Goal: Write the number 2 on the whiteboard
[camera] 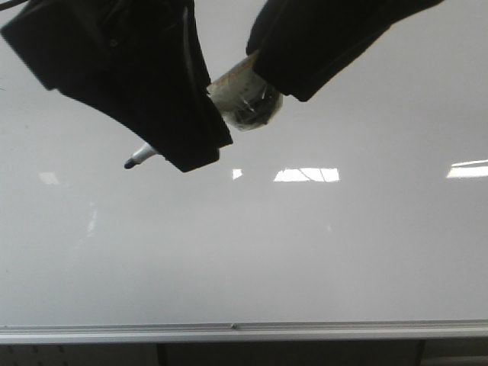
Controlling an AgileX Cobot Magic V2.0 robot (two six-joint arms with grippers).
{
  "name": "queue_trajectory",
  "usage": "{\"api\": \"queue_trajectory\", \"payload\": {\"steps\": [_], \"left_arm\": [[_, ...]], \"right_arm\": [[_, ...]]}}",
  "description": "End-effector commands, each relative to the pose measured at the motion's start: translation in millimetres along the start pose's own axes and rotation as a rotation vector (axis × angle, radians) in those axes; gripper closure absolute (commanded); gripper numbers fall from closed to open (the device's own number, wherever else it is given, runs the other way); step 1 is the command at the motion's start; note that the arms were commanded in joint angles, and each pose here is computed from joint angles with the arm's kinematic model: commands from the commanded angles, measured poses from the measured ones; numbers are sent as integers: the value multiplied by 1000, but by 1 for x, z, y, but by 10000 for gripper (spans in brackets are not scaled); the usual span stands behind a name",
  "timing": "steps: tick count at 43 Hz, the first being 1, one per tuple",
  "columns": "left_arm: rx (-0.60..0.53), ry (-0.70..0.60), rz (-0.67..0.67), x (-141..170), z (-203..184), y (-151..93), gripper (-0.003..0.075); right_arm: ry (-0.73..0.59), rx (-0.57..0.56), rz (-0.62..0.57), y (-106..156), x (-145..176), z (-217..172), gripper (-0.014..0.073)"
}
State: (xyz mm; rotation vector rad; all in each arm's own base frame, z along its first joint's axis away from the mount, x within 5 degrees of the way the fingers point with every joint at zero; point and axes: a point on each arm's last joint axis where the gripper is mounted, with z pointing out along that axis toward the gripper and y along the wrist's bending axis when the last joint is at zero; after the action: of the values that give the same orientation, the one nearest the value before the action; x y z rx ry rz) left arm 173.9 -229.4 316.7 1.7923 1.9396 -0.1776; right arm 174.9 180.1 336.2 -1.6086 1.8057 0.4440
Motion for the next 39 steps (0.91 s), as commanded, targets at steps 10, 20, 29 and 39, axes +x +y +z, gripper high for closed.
{"api": "queue_trajectory", "payload": {"steps": [10,20,29,39], "left_arm": [[-40,-70,-104,-1,-36,-1,247],[-103,-135,-184,21,-68,1,247],[-177,-205,-388,64,-87,8,247],[-268,-257,-632,109,-105,8,247]], "right_arm": [[-64,69,2,-5,-11,-14,615],[-14,115,97,-21,4,-21,615],[10,145,170,-26,16,-40,615],[50,255,272,-22,28,-71,615]]}}
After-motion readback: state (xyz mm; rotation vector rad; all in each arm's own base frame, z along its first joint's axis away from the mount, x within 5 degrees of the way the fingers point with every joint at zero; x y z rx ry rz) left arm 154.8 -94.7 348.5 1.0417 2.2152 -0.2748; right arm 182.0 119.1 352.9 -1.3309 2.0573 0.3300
